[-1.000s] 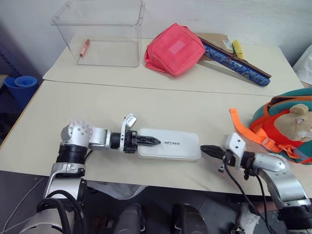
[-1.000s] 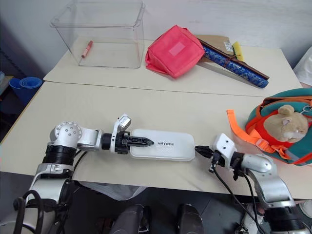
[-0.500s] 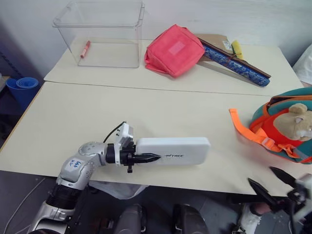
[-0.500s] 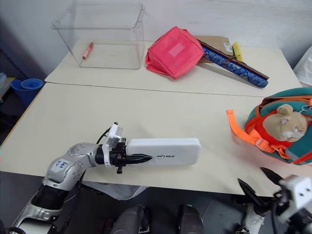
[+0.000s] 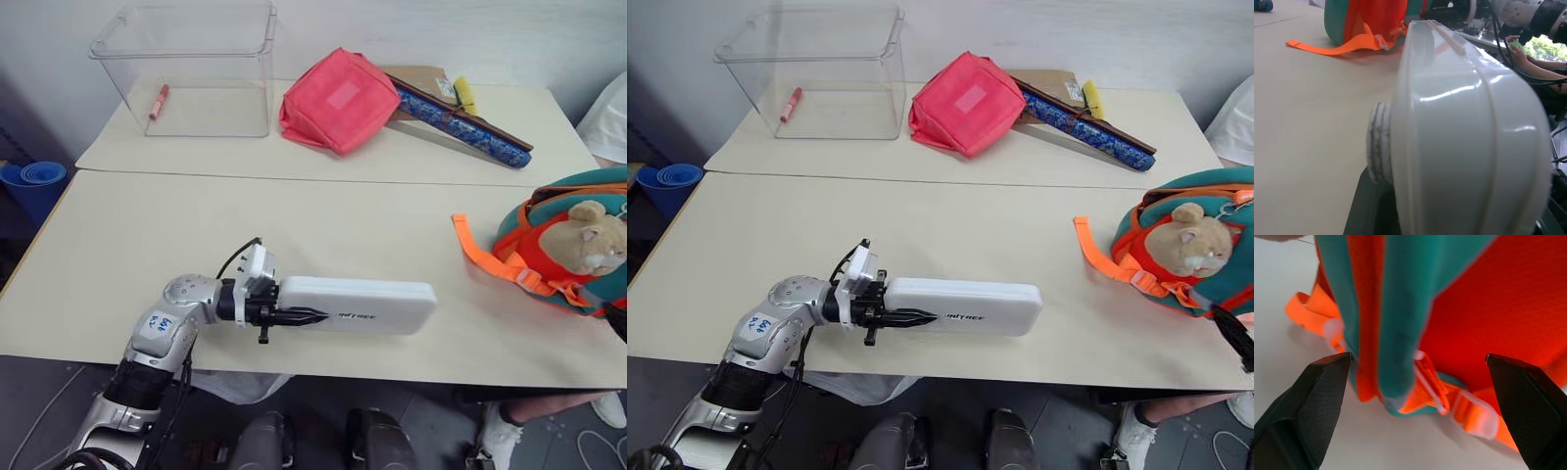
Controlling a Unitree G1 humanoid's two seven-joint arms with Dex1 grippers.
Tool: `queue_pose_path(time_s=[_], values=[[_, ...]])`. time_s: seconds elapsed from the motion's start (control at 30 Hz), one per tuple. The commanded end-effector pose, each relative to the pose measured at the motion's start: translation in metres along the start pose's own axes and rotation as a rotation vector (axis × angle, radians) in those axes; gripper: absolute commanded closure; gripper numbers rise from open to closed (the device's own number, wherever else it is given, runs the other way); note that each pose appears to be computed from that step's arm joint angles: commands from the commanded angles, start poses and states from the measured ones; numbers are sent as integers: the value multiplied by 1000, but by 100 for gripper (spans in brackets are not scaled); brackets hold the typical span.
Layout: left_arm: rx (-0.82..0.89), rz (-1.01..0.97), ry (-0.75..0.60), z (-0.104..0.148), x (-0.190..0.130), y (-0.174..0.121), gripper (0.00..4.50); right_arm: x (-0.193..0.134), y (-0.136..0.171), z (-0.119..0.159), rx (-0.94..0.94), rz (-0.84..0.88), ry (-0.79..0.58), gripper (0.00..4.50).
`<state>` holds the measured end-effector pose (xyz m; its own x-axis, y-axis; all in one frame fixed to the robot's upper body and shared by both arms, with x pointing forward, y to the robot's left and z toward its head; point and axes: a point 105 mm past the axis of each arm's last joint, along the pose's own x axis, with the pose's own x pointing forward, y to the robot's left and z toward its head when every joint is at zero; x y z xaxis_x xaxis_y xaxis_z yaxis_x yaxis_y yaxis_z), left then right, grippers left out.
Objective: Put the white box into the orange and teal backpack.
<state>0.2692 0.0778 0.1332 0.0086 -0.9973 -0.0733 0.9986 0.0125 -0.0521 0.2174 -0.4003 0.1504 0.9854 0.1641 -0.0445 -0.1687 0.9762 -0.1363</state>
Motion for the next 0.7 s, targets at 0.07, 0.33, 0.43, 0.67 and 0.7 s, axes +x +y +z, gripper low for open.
queue_pose_path(time_s=[0.07, 0.33, 0.43, 0.67, 0.7], values=[[31, -20, -42, 20, -6, -3, 319, 27, 26, 14, 77, 214, -12, 19], [16, 55, -84, 30, -18, 4, 319, 55, 72, 30, 111, 394, -71, 266], [12, 90, -91, 29, -23, 6, 319, 62, 91, 36, 107, 439, -111, 378], [-19, 199, -85, 24, -52, 20, 319, 74, 188, 70, 195, 743, -238, 446], [-29, 222, -84, 22, -59, 22, 319, 74, 205, 76, 215, 802, -257, 446]])
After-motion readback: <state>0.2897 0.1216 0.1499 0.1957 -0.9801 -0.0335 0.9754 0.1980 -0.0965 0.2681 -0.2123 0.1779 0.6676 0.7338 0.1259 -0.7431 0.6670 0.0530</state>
